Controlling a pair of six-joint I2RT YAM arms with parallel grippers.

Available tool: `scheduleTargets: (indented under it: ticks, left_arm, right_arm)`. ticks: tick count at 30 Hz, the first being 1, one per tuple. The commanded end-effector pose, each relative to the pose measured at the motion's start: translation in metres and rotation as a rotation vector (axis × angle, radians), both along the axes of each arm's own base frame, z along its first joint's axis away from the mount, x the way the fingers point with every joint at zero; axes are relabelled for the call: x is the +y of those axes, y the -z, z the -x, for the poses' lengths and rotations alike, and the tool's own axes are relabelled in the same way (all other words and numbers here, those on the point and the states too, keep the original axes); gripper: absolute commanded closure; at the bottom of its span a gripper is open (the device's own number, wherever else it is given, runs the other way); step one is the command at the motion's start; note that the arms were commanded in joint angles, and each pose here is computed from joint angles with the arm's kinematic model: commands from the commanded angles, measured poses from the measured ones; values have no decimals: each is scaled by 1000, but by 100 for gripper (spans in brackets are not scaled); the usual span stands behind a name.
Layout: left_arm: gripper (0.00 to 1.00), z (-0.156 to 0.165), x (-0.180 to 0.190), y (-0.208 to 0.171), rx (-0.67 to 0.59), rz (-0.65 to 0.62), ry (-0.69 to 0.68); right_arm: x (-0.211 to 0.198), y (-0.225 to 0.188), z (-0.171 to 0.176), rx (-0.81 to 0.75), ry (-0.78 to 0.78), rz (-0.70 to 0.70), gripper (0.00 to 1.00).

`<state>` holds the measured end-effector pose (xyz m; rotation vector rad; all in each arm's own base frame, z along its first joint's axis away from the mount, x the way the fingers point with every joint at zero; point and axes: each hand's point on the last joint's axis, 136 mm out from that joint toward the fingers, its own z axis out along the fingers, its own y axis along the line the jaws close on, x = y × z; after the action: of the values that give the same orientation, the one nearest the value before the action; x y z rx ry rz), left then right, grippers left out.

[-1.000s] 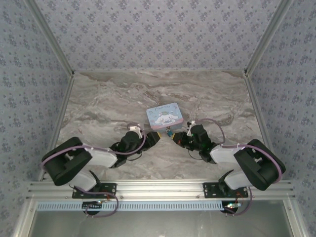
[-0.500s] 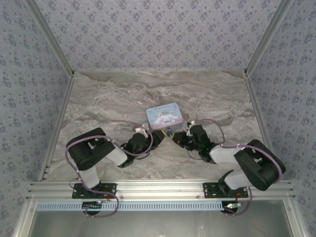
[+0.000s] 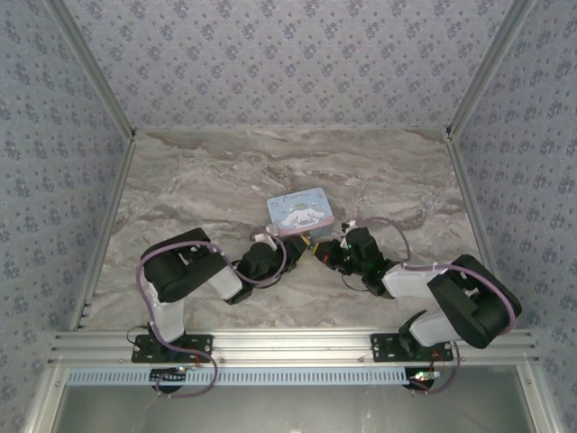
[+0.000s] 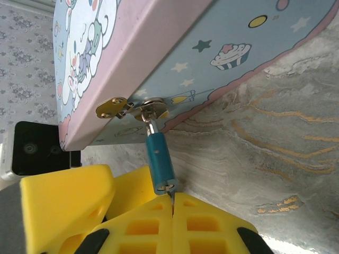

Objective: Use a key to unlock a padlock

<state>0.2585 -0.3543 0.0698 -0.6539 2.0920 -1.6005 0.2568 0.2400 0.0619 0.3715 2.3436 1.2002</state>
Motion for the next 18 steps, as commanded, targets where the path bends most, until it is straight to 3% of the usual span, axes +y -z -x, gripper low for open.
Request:
scheduleTargets:
  ticks: [1,18]
  left_arm:
    - [61,0,1,5,33,12,-32]
    - [60,-10,-3,10,64,60,-86]
  right_arm:
    - [6,-16,-7,-27,14,-32,100]
    - [11,-20,-7,-23,8,-47,100]
